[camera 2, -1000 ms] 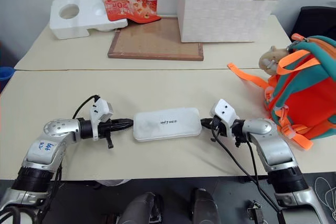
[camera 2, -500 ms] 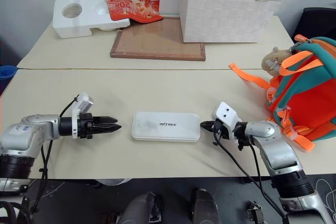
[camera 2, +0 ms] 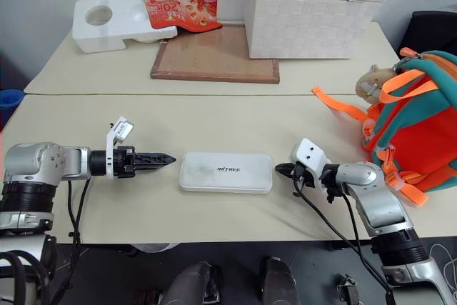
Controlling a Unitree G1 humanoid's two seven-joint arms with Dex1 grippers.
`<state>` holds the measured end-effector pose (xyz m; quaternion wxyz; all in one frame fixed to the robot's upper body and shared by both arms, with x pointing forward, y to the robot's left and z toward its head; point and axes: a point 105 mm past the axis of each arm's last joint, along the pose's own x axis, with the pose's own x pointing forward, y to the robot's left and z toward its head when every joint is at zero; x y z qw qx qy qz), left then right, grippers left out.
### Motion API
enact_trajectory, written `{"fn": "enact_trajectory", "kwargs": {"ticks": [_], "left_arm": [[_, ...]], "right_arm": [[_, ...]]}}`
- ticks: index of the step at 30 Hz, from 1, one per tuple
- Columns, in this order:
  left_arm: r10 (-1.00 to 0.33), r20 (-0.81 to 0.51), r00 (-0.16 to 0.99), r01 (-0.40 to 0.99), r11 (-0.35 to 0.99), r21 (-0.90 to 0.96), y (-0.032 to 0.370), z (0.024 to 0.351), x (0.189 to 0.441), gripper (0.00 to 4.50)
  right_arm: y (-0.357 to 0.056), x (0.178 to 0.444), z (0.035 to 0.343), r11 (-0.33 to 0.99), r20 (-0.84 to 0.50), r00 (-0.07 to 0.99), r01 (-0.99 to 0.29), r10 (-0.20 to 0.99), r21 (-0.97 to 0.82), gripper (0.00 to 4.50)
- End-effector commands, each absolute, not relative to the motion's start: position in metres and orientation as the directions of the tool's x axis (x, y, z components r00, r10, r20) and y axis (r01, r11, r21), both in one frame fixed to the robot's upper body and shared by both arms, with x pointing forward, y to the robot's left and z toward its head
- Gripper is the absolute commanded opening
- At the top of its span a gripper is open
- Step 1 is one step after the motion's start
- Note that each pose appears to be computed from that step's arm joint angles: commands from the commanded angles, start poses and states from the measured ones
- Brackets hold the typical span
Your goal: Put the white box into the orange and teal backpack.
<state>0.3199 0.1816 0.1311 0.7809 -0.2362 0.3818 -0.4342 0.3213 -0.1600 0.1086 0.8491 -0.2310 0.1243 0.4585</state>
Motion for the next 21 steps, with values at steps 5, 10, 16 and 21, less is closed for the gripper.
{"fn": "enact_trajectory", "kwargs": {"ticks": [5, 10, 16, 21], "left_arm": [[-0.894, -0.417, 0.164, 0.513, 0.439, -0.738, 0.131, 0.113, 0.315, 4.45], [-0.915, -0.376, 0.146, 0.519, 0.394, -0.758, 0.117, 0.12, 0.319, 4.45], [-0.93, -0.342, 0.137, 0.509, 0.362, -0.781, 0.113, 0.126, 0.32, 4.04], [-0.914, -0.378, 0.149, 0.517, 0.398, -0.758, 0.121, 0.125, 0.32, 3.63]], "right_arm": [[-0.156, 0.323, 0.109, 0.471, -0.416, 0.557, -0.83, 0.719, -0.298, 0.0], [-0.152, 0.324, 0.11, 0.479, -0.407, 0.565, -0.825, 0.717, -0.301, 0.0], [-0.151, 0.322, 0.109, 0.505, -0.393, 0.583, -0.812, 0.711, -0.292, 0.0], [-0.152, 0.317, 0.107, 0.494, -0.41, 0.573, -0.819, 0.709, -0.291, 0.0]]}}
